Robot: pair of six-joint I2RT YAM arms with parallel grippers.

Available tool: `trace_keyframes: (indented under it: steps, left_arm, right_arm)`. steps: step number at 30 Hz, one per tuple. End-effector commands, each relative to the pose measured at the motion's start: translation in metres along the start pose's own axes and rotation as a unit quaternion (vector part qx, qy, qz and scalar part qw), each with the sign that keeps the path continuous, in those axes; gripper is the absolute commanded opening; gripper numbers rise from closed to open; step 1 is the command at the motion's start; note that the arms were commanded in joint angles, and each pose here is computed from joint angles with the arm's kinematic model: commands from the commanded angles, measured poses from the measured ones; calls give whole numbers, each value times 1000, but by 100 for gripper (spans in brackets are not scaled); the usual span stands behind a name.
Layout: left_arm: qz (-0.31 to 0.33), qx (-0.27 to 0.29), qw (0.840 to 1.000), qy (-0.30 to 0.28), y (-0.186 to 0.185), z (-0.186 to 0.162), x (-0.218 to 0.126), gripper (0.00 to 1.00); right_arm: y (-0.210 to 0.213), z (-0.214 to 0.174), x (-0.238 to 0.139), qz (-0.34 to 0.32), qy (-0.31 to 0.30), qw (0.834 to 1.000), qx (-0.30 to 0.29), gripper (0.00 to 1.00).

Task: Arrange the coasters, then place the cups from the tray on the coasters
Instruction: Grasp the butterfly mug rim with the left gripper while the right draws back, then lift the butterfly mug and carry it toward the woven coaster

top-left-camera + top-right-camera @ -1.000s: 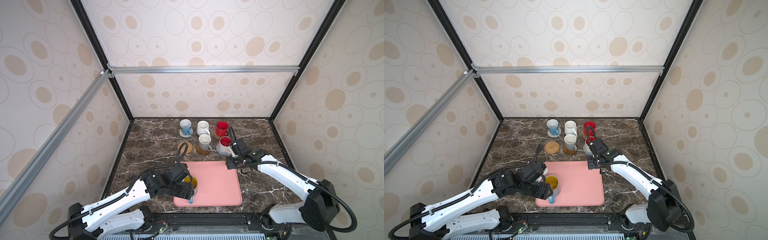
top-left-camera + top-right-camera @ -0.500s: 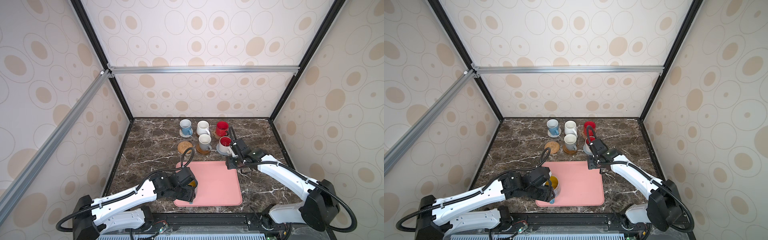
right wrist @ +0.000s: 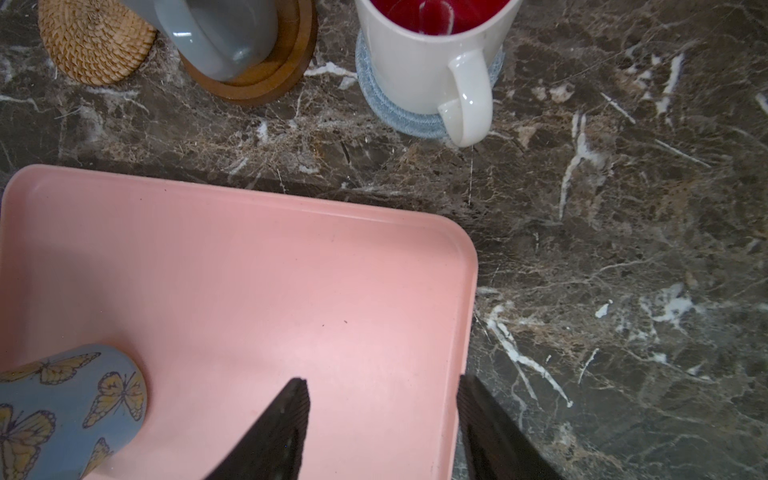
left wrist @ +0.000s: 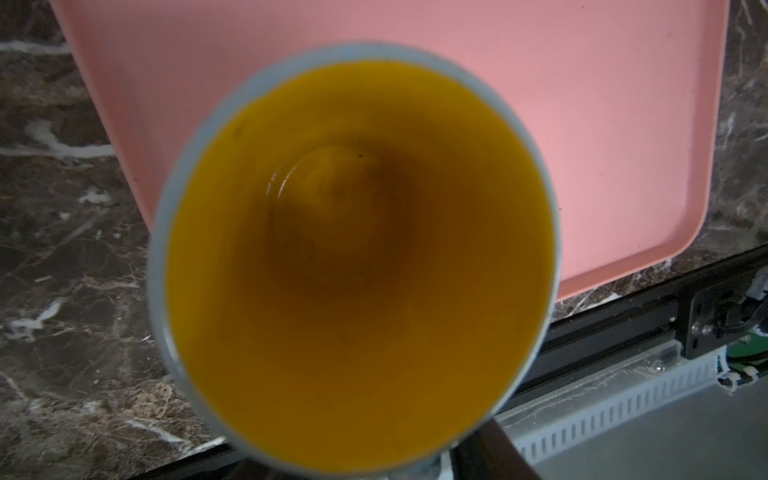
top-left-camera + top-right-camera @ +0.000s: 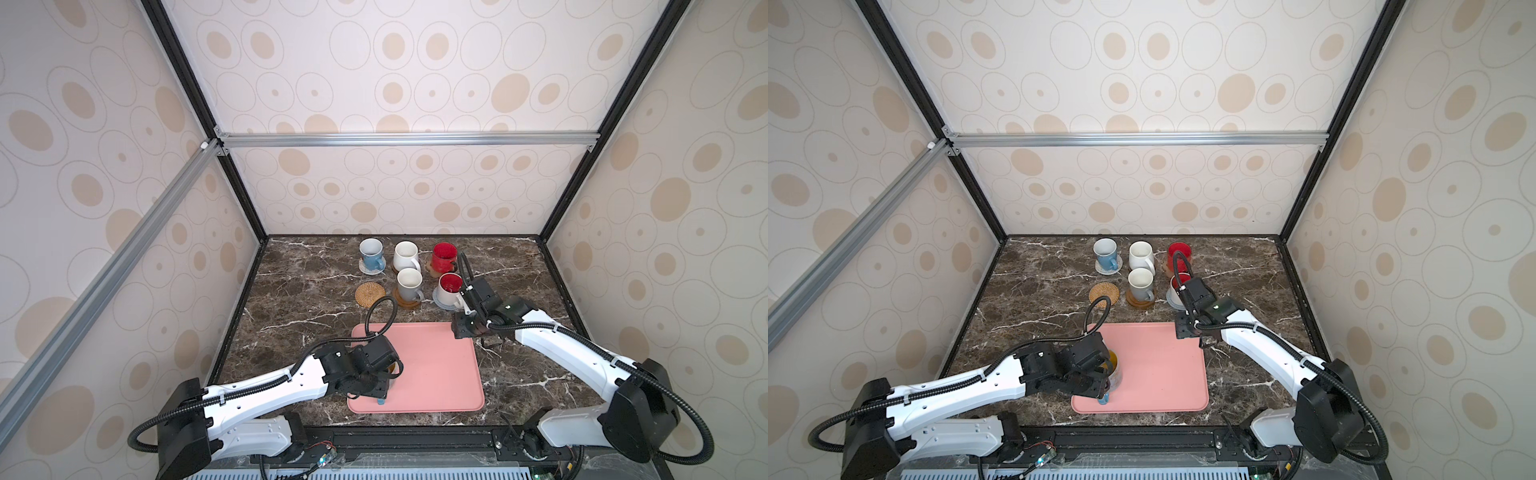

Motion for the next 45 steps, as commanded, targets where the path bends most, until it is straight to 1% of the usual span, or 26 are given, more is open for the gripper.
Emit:
trace_keyframes:
  steps: [1, 8, 24, 30, 35, 45]
  left_arm:
    - [29, -19, 999, -40, 0, 8, -4, 45]
    - [62, -35, 995, -72, 6, 11, -2, 37]
    - [66, -33, 993, -96, 2, 17, 16, 31]
    - [85, -46, 989, -111, 6, 19, 19, 25]
    - [99, -61, 986, -116, 10, 18, 22, 24]
    - [100, -80, 982, -136, 9, 24, 23, 16]
  right_arm:
    - [-1, -1, -1, 5, 2, 1000, 8, 61]
    - [0, 1, 0, 8, 3, 1000, 7, 61]
    - [0, -2, 2, 9, 6, 1000, 13, 61]
    - [-1, -3, 2, 8, 6, 1000, 15, 61]
    - [-1, -3, 2, 9, 7, 1000, 16, 61]
    - [-2, -4, 2, 8, 7, 1000, 15, 61]
Point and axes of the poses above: each gripper's point midway between its finger pads, its own x axis out along the fingers, its own y axis along the line the jaws close on, z = x × y, the point moved 10 cm from there along -x, back along the fingers, and after that the axes turned 6 degrees about x, right-handed, at the moved point
